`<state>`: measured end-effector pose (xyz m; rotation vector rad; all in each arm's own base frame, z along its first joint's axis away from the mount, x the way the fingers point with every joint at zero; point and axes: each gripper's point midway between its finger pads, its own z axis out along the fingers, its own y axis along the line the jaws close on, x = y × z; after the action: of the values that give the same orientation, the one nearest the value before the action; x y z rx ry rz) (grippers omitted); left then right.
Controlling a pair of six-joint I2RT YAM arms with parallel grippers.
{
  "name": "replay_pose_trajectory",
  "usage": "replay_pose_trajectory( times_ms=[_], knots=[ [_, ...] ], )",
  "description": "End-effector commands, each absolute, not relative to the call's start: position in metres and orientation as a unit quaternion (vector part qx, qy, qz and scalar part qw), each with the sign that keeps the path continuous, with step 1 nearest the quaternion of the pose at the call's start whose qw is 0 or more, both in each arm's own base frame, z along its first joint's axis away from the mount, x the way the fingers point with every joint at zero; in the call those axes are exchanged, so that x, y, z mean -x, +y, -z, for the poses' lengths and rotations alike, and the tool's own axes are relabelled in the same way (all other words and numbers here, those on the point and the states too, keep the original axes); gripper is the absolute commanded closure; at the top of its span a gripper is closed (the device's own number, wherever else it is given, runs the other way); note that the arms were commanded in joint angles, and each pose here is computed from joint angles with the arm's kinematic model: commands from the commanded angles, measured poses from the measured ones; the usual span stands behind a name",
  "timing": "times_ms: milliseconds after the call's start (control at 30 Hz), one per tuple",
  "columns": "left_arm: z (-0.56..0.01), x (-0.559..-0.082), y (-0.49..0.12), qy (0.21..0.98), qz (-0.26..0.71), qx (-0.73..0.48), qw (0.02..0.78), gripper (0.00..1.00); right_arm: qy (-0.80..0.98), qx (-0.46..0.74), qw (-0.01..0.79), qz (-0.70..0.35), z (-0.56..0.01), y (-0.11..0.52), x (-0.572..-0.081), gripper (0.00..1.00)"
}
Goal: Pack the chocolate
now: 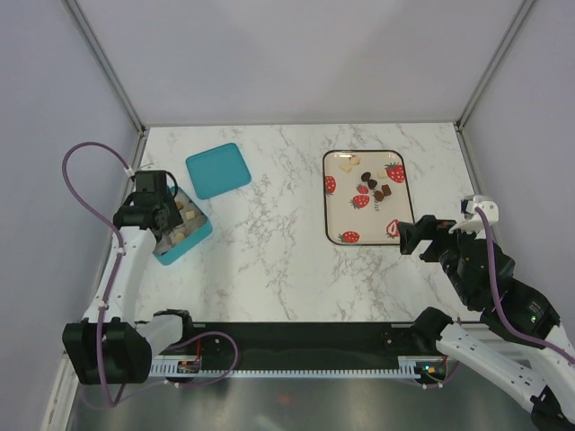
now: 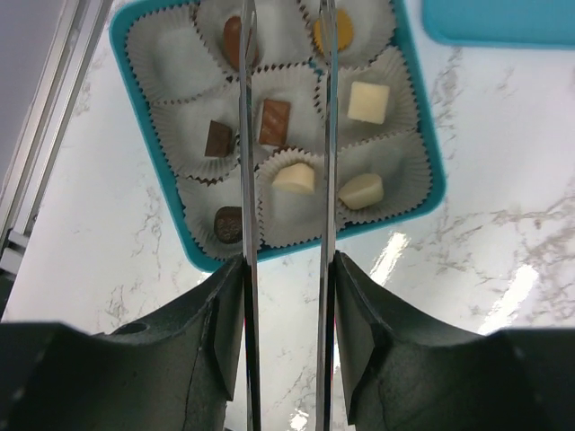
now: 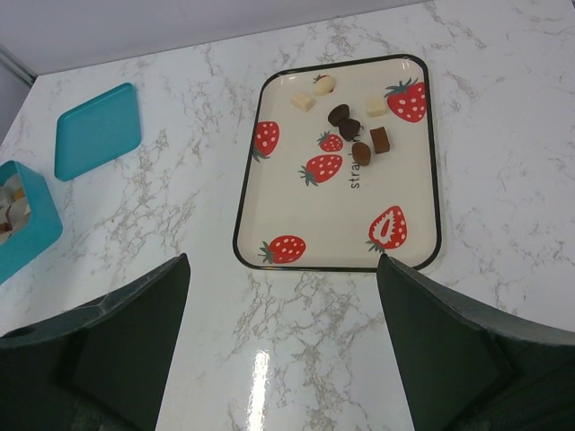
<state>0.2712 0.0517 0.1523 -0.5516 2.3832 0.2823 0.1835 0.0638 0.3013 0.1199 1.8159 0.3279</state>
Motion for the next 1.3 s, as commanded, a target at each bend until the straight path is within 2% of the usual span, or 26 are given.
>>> replay_pose_trajectory(
  times_ms=[0,167,300,367,767,1067,1267],
  knots=[
    [-0.205,-0.292,0.042,0.890,-0.067,0.182,0.413,0.51,0.778,-0.056,0.605,-0.160,-0.308,0.071,-0.186,0.07],
    [-0.239,-0.300,0.012,0.879,0.019,0.152,0.452,0.51,0.781,-0.054,0.601,-0.163,-0.309,0.074,-0.187,0.07],
    [-0.245,-0.305,-0.028,0.882,0.092,0.110,0.449,0.53,0.782,-0.059,0.600,-0.157,-0.309,0.074,-0.190,0.07],
    [-0.244,-0.309,-0.046,0.884,0.100,0.095,0.447,0.53,0.784,-0.061,0.599,-0.153,-0.308,0.074,-0.191,0.07],
    [-0.261,-0.319,-0.249,0.848,0.216,-0.120,0.469,0.49,0.786,-0.078,0.593,-0.158,-0.320,0.081,-0.198,0.07],
    [-0.220,-0.304,-0.375,0.846,0.232,-0.217,0.429,0.49,0.783,-0.080,0.599,-0.150,-0.322,0.075,-0.196,0.07],
    [-0.202,-0.307,-0.418,0.844,0.231,-0.236,0.423,0.47,0.776,-0.079,0.610,-0.141,-0.327,0.067,-0.194,0.07]
  ],
)
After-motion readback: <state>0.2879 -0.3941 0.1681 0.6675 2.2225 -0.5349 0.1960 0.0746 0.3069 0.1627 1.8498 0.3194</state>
